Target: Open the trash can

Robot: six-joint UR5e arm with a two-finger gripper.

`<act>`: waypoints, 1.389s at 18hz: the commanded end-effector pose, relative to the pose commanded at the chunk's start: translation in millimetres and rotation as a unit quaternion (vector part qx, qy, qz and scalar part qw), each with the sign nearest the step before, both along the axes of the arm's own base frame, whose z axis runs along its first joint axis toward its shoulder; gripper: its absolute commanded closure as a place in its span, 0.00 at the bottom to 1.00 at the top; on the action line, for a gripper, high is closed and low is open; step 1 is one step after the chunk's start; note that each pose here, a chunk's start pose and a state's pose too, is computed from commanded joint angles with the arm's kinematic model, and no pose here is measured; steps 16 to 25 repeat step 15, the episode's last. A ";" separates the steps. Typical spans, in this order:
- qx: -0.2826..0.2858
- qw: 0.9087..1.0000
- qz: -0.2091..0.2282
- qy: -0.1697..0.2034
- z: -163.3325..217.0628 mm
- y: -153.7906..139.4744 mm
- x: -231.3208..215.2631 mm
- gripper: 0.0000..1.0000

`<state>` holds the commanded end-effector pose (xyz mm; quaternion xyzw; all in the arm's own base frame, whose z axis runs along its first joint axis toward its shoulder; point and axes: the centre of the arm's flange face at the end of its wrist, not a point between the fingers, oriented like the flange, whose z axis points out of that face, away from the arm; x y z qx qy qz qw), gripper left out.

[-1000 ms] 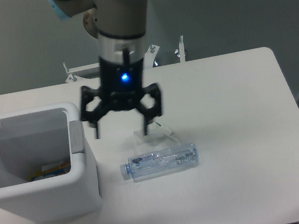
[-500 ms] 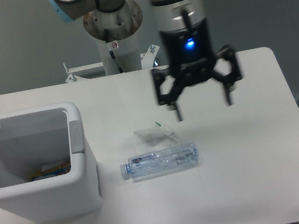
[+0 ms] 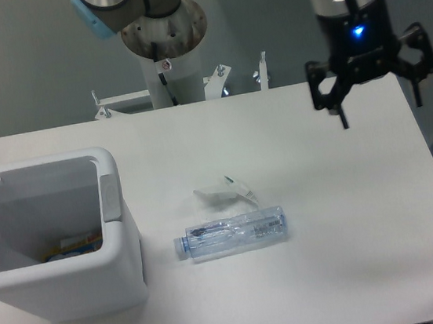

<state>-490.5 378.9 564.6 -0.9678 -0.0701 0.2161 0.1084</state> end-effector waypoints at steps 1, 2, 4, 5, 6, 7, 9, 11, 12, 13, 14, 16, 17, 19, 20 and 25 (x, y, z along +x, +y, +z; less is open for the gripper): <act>-0.012 1.000 -0.011 0.000 2.5 -14.4 -5.5 0.00; -0.025 0.999 -0.025 -0.003 1.9 -24.9 -10.7 0.00; -0.050 0.997 -0.060 -0.011 -0.4 -38.8 -16.9 0.00; -0.061 0.995 -0.072 -0.016 -3.0 -46.8 -21.3 0.00; -0.069 0.994 -0.084 -0.019 -4.6 -50.2 -22.8 0.00; -0.076 0.992 -0.094 -0.021 -5.0 -52.1 -23.4 0.00; -0.084 0.991 -0.103 -0.025 -7.2 -56.6 -25.5 0.00; -0.086 0.991 -0.101 -0.023 -6.2 -58.4 -26.7 0.00; -0.086 0.991 -0.102 -0.023 -6.8 -57.6 -26.2 0.00; -0.085 0.991 -0.101 -0.021 -5.8 -58.4 -26.8 0.00; -0.086 0.991 -0.101 -0.022 -6.6 -58.4 -26.8 0.00; -0.085 0.991 -0.102 -0.022 -6.6 -58.2 -26.7 0.00; -0.085 0.991 -0.102 -0.022 -6.6 -58.2 -26.7 0.00; -0.085 0.991 -0.102 -0.022 -6.6 -58.2 -26.7 0.00; -0.085 0.991 -0.102 -0.022 -6.6 -58.2 -26.7 0.00; -0.085 0.991 -0.102 -0.022 -6.6 -58.2 -26.7 0.00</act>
